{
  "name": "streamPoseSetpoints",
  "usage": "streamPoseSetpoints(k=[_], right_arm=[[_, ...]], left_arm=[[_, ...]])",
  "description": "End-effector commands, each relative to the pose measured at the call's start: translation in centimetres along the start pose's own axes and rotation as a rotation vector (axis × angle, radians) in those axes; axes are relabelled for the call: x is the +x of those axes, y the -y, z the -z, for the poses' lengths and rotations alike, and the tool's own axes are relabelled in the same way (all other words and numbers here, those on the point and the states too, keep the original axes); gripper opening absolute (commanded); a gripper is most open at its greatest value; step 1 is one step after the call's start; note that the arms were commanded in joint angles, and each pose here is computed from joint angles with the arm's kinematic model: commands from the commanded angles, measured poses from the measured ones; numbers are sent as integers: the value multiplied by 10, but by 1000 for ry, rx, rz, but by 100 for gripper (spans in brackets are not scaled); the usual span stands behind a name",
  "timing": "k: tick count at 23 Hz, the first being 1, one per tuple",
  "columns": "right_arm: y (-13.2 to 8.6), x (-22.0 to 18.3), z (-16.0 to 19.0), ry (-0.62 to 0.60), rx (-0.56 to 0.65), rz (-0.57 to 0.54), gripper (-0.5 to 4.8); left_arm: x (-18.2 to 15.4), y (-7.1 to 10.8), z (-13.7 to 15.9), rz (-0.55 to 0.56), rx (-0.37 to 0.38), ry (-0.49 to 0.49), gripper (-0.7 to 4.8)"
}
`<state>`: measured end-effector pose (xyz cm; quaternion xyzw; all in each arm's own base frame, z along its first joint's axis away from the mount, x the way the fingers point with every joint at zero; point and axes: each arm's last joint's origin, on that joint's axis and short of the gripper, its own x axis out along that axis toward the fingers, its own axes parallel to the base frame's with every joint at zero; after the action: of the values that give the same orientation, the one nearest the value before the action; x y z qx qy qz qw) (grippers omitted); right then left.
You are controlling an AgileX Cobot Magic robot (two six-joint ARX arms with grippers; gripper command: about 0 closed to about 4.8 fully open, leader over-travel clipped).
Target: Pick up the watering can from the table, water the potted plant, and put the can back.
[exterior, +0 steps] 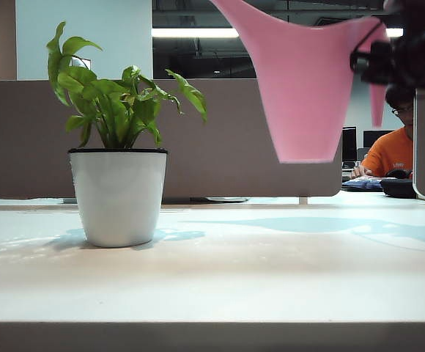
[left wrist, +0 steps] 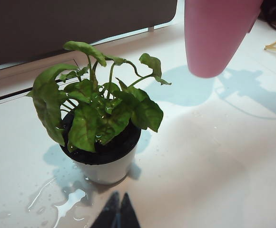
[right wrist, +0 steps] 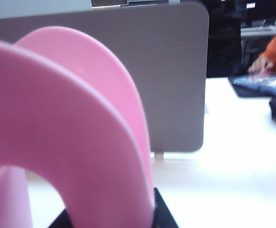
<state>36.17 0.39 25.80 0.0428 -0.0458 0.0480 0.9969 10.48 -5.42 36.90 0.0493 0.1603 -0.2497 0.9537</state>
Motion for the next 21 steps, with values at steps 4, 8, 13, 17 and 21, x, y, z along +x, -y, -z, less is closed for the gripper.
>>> streamPoseSetpoints(k=[4,8,13,17,21], right_arm=[[4,-10,39,39,94,29,116],[5,-16,64,24,96,31,116],[7,-17,81,3,94,33,115],[7,-16,87,-9,94,35,117],[7,-16,87,-10,40,34,139]], left_arm=[[-2,0,-2,-3,2,14,-5],[-2,0,-2,-3,2,14,-5],[-1,0,-2,-3,2,13,-5],[-1,0,-2,-3,2,12,-5],[-1,0,-2,-3,2,12,-5]])
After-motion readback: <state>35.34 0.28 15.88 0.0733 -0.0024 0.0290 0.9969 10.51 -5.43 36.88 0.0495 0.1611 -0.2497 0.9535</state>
